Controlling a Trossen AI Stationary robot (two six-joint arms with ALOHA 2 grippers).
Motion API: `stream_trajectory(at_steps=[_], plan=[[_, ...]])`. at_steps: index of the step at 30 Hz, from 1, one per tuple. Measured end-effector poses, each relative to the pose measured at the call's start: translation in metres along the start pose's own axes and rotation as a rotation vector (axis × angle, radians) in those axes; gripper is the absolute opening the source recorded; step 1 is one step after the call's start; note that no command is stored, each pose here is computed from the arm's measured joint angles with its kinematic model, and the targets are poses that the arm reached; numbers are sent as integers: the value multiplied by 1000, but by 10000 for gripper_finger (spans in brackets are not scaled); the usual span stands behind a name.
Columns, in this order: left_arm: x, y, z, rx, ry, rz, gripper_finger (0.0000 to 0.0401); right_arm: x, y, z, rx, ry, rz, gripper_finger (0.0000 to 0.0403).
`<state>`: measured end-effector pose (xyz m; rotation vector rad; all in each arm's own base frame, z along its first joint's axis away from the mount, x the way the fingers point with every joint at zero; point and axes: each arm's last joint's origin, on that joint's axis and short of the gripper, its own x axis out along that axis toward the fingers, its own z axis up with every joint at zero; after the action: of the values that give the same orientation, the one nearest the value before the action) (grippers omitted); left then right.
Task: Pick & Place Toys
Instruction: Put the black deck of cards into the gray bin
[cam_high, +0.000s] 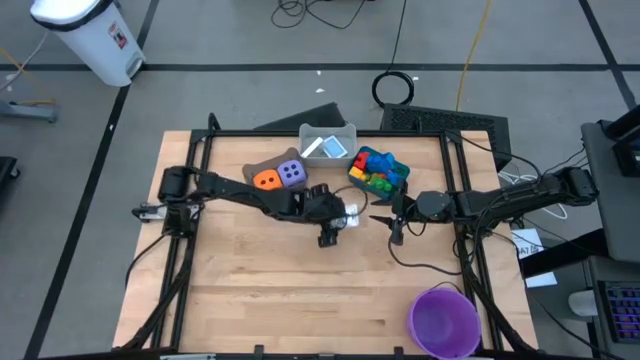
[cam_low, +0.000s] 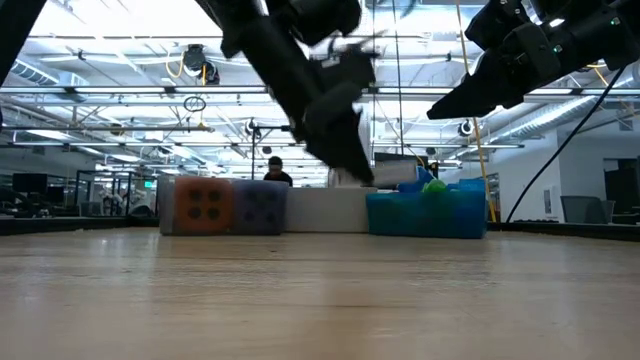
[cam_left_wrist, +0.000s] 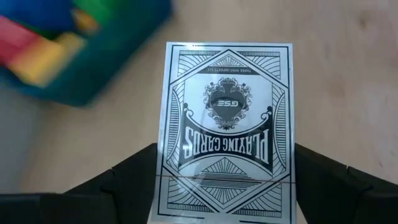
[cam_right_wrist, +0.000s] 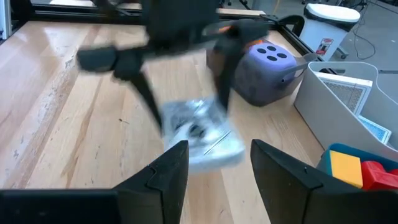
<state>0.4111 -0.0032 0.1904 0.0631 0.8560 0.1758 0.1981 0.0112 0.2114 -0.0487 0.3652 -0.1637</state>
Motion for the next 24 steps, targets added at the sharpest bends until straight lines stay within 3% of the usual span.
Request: stream_trajectory(at_steps=[5,12,16,24], plan=[[-37,31,18,-50,-92,120,311,0,0,0,0,-1,0,169],[-69,94,29,-167,-190,364,311,0,0,0,-1,0,0,169],[-62,133,23,-235,-188,397,311,0,0,0,-1,-1,-1,169],[-17,196,2,-387,-233,375,311,0,0,0,0,-3,-1,169]])
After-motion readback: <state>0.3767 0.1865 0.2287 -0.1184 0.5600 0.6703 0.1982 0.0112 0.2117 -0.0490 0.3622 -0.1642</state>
